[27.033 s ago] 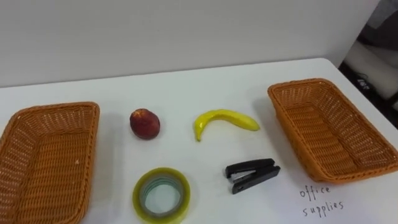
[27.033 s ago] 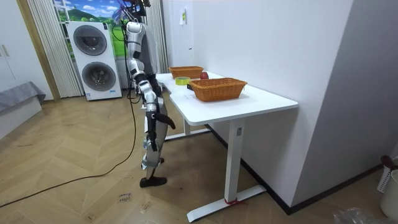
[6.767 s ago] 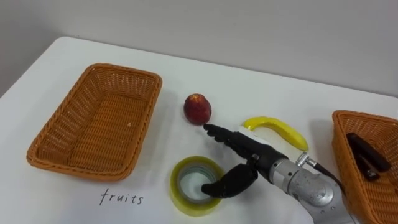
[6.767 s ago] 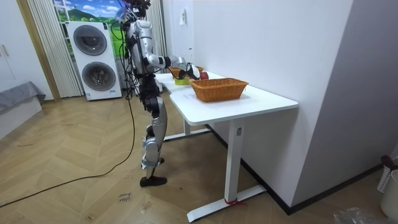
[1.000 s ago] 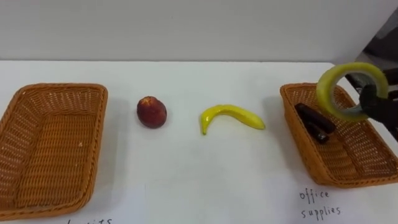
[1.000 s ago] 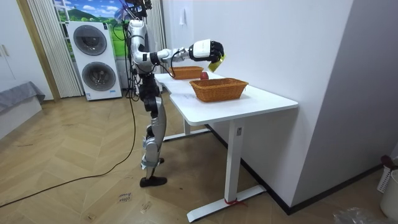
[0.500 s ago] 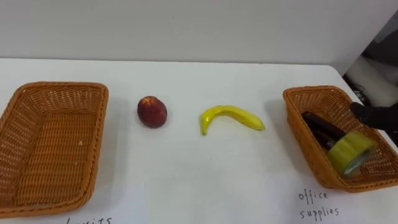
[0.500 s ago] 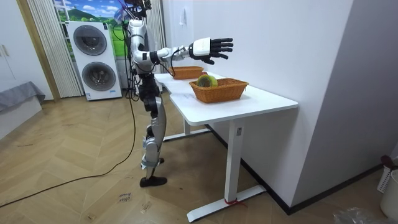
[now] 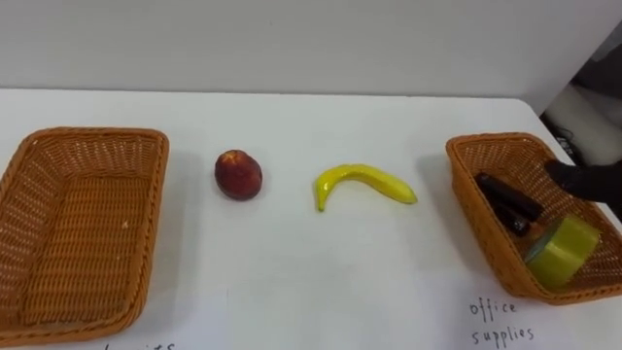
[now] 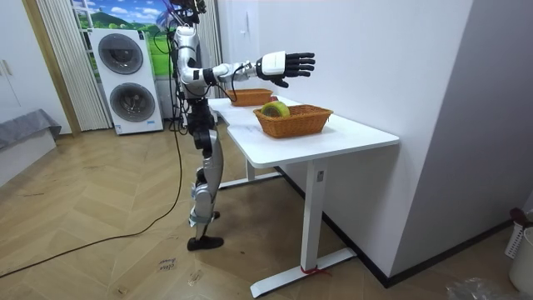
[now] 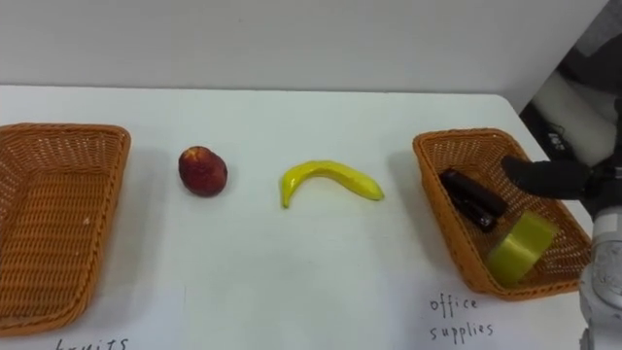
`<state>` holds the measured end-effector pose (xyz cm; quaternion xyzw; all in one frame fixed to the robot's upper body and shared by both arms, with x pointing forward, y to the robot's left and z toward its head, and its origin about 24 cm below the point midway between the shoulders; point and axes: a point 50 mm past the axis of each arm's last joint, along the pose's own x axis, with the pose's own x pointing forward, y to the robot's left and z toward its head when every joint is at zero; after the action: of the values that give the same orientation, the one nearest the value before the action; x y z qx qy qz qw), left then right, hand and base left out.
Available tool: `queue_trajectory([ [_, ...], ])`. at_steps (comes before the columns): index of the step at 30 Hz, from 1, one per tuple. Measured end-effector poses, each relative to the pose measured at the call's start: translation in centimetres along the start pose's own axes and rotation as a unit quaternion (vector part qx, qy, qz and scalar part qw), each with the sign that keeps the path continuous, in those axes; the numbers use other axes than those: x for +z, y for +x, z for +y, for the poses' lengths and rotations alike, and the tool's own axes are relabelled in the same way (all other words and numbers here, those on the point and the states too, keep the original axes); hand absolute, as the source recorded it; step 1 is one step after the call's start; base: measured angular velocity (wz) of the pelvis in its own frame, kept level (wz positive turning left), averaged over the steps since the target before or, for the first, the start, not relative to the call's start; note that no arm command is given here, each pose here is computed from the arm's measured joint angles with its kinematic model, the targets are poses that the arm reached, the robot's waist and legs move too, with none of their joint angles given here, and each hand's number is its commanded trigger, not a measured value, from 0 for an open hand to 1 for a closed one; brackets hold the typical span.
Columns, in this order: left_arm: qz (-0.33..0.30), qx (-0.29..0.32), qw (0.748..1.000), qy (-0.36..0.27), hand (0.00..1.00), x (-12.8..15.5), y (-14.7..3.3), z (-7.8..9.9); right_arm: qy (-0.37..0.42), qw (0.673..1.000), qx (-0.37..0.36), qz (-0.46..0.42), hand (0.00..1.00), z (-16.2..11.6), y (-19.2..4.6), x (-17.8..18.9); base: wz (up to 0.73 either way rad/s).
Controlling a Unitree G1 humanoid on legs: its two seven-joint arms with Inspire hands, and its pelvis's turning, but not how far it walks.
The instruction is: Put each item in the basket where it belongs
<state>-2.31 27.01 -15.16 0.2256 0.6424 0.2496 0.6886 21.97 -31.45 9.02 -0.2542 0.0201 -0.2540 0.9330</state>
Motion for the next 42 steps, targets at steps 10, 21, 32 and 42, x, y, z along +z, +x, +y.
queue_trajectory([
  [10,0.000,0.000,1.000,0.000,0.00,0.0,0.0,0.0,-0.016,1.000,0.004,-0.002,0.00,0.0,0.0,0.0,0.00],
  [21,-0.001,0.000,1.000,0.000,0.00,0.1,0.0,0.0,-0.016,1.000,0.015,-0.007,0.00,0.1,0.0,0.2,0.00],
  [32,-0.011,-0.009,1.000,-0.004,0.00,0.3,0.0,-0.2,0.010,0.995,0.035,-0.096,0.00,0.7,0.9,4.8,-0.03],
  [42,-0.011,-0.014,1.000,-0.002,0.00,0.3,0.0,-0.1,0.021,0.984,0.074,-0.162,0.00,2.6,1.9,8.6,0.06],
])
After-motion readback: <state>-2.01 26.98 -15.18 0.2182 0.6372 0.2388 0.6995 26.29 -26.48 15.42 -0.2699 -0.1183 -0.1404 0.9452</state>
